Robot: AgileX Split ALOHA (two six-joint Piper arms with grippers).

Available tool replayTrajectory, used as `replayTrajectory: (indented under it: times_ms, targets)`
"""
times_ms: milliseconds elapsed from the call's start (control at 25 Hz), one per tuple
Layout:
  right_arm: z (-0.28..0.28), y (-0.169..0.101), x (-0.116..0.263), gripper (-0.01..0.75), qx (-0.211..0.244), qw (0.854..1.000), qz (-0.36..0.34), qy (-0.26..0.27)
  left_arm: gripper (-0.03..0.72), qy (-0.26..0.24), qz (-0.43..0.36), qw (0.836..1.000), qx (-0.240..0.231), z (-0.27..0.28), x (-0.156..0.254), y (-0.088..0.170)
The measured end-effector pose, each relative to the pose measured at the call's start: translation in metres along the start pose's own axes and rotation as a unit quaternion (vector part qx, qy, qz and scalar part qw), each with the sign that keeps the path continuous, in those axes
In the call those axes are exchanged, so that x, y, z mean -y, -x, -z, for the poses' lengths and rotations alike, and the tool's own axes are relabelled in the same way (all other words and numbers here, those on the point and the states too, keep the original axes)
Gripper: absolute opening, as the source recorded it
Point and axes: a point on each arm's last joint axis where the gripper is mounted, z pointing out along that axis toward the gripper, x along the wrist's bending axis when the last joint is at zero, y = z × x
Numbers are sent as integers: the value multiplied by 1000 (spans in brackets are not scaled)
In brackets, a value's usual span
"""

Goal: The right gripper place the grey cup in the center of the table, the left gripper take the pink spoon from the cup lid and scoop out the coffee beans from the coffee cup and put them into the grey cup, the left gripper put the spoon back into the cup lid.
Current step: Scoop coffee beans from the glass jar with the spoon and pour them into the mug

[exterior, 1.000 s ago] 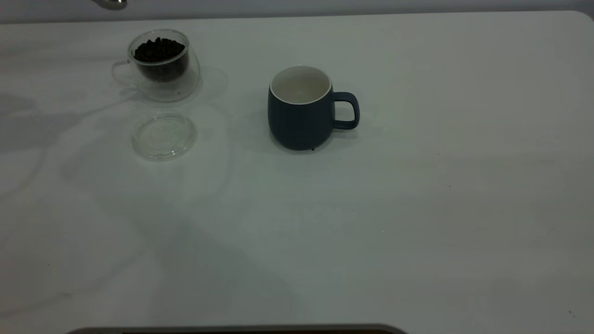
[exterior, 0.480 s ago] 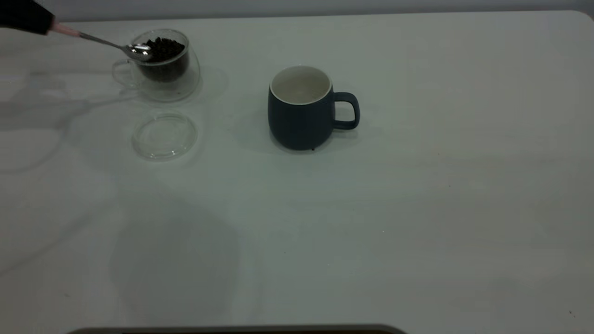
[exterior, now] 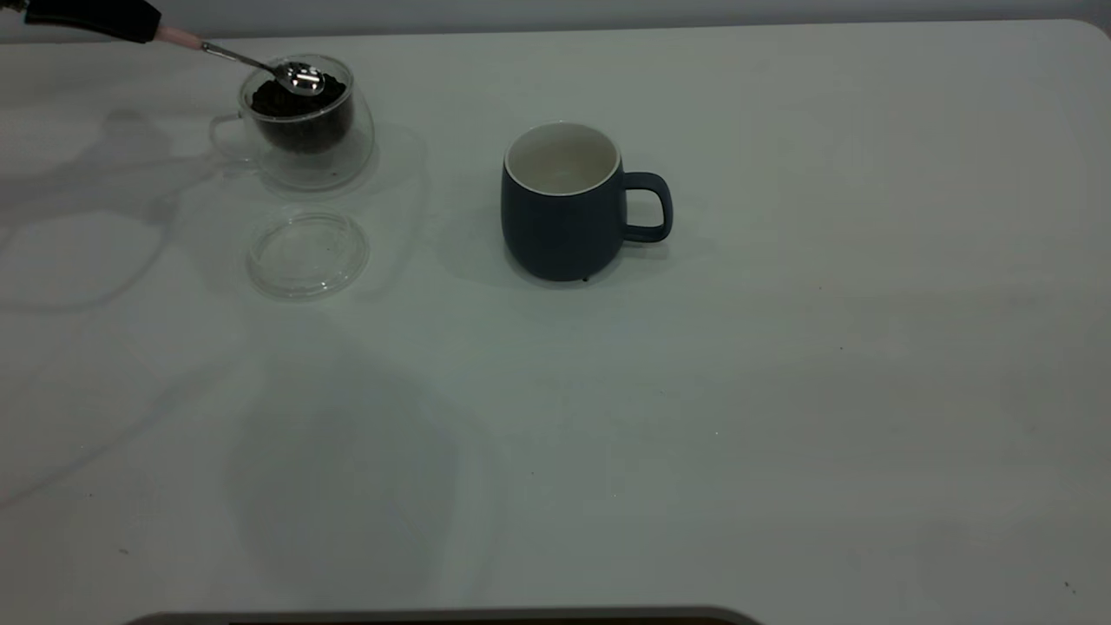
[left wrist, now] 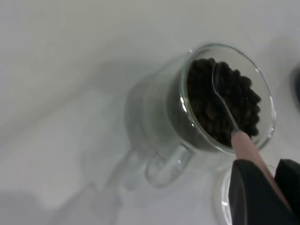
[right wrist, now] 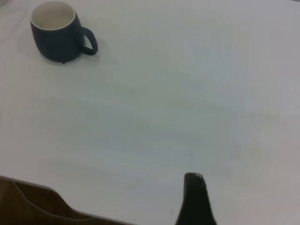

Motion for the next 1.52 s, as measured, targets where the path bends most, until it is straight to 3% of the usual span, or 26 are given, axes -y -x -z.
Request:
replayTrajectory:
  times_ms: [240,520,800,1120,1520]
  targets:
    - [0,0,0,588,0,1000,0,0,127,-4,-40,999,7,-15,-6,8]
    - [0,0,0,588,0,1000,0,0,127,-17,-30,999,9,-21,0,6]
    - [0,0,0,588,0,1000,0,0,127,-49,58,997,0,-20,6,4]
    - [0,0,0,588,0,1000,0,0,127,-51,185,981,-4,-17,9,3]
    - [0,0,0,588,0,1000,0,0,127,-57,255,965,13,-17,18,-1]
